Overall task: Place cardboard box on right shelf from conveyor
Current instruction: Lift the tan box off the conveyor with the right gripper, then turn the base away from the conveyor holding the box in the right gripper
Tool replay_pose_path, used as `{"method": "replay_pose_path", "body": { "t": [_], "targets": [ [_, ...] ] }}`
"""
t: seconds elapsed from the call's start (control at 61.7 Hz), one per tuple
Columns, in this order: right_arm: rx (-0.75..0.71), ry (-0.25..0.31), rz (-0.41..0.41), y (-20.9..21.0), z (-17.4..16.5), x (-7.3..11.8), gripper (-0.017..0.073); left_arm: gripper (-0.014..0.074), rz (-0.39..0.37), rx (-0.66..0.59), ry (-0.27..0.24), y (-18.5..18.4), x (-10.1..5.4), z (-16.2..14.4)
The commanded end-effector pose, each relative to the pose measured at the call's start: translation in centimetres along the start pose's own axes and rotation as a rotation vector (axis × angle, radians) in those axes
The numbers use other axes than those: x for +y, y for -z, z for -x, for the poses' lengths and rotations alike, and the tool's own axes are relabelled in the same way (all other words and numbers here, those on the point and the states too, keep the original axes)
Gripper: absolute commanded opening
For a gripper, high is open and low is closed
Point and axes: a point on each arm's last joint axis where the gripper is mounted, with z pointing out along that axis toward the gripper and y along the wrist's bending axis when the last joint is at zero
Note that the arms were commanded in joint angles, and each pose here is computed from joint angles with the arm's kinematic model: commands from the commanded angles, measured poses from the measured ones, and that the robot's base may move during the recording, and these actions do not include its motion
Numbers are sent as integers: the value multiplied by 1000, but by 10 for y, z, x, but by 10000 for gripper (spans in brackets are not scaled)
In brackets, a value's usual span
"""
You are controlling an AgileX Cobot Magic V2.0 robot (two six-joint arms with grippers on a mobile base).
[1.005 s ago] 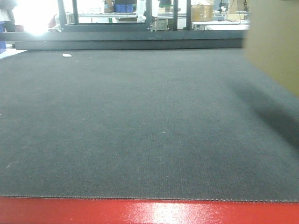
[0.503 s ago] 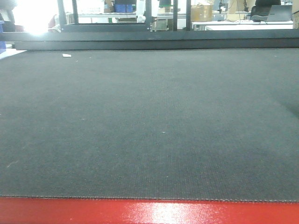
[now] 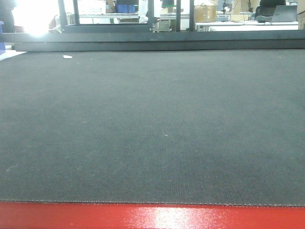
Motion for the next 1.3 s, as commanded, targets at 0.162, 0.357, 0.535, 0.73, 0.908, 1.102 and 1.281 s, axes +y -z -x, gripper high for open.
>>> {"method": "replay_pose_path", "body": {
  "t": [0.162,0.357,0.535,0.73,0.908,1.102,1.281],
  "targets": [
    [-116,108,-11,3,16,0,162,-116,2,-95,5,1,0,6],
    [-107,107,-12,3,15,-1,162,-115,2,-95,5,1,0,6],
    [-107,107,-12,3,15,-1,162,-116,2,-95,5,1,0,6],
    [-107,107,-12,3,15,-1,162,-116,2,-95,5,1,0,6],
    [-107,107,-12,3,15,-1,162,-116,2,-95,5,1,0,6],
    [-107,107,-12,3,15,-1,162,-116,2,-95,5,1,0,6],
    [-107,107,-12,3,15,-1,162,-115,2,-95,5,1,0,6]
  ]
}}
